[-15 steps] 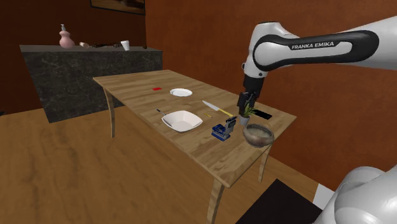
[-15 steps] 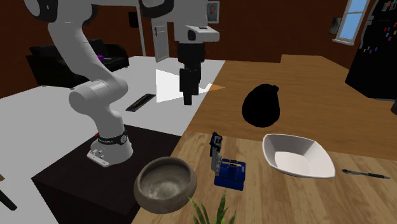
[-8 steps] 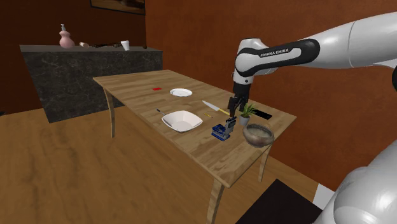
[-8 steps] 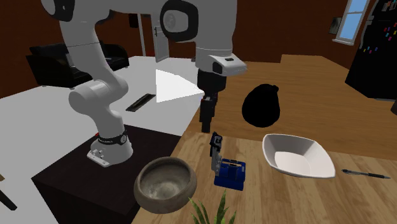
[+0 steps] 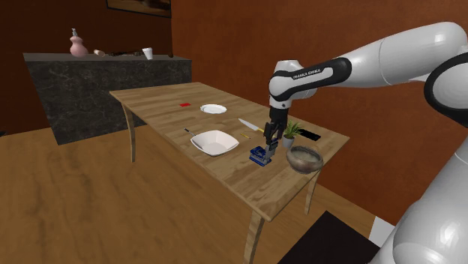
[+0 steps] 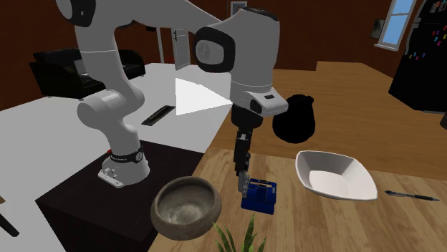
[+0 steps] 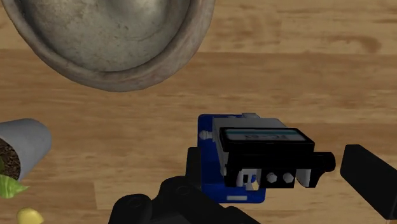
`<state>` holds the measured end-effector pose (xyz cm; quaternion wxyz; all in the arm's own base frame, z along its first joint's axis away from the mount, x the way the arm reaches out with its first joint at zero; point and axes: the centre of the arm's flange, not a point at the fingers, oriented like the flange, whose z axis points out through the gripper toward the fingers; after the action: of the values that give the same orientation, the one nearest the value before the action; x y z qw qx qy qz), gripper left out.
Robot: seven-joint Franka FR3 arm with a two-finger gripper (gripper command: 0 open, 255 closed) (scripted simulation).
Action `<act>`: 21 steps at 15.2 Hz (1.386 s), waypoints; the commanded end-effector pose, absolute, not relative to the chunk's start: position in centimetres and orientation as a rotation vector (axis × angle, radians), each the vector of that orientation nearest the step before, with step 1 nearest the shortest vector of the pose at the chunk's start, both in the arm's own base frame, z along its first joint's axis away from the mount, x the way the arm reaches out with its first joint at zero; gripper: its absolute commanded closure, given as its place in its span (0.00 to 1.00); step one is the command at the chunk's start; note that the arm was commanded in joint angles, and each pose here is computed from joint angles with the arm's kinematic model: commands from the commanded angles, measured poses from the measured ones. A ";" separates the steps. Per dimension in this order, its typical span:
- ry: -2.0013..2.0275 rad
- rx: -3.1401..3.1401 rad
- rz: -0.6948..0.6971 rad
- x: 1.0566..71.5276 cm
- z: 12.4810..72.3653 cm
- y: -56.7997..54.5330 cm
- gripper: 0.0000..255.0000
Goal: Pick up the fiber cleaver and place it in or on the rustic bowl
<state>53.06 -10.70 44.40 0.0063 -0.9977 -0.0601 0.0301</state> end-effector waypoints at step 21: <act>-0.188 -3.122 0.094 53.0 44.0 -10.7 1.00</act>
<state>52.99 -10.70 43.65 0.0063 -0.9977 -0.0601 0.0300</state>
